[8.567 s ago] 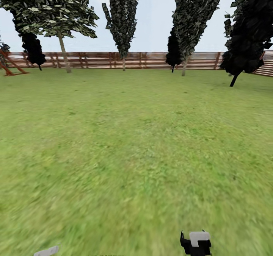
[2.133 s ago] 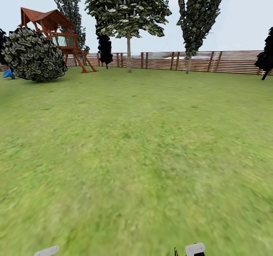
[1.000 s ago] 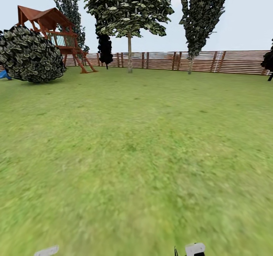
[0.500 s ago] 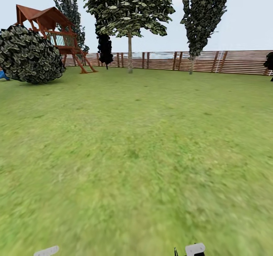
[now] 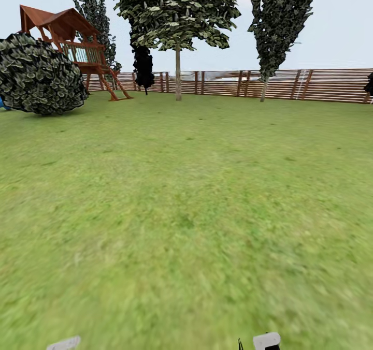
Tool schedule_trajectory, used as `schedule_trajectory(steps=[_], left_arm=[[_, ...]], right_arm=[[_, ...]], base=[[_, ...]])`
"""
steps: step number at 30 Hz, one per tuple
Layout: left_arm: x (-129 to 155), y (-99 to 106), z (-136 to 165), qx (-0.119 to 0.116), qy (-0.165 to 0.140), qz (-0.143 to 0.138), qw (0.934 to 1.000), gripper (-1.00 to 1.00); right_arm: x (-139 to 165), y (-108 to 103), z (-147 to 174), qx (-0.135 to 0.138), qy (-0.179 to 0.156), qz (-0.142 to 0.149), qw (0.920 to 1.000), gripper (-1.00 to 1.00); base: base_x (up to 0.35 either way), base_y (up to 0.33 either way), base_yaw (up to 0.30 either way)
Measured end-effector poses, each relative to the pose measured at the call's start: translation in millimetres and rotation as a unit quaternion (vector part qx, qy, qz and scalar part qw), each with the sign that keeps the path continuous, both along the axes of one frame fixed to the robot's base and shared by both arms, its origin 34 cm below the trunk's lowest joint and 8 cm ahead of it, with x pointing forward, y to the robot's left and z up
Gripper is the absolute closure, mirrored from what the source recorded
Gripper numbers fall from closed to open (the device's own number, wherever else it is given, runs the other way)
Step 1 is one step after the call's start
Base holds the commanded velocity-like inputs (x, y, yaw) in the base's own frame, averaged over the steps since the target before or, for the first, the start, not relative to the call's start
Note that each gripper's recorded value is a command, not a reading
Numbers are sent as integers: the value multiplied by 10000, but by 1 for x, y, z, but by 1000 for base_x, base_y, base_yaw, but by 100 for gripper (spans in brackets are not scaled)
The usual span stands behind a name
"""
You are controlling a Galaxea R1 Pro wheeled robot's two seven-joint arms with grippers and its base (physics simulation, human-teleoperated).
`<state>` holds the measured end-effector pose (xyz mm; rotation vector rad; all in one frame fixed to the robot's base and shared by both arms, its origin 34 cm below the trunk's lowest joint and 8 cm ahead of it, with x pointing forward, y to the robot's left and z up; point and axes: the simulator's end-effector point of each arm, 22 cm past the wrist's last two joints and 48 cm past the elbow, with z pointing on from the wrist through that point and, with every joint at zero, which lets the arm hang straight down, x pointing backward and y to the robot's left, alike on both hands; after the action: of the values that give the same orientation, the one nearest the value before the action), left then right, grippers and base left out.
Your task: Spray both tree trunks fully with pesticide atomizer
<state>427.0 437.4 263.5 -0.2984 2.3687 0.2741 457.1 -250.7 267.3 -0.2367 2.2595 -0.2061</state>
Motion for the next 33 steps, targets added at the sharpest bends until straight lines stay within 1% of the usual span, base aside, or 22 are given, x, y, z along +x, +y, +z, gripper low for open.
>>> schedule_trajectory(steps=[33], left_arm=[[0,0,0,0,1,3,10000,100]], right_arm=[[0,0,0,-1,2,2,10000,-100]], base=[[335,83,0]])
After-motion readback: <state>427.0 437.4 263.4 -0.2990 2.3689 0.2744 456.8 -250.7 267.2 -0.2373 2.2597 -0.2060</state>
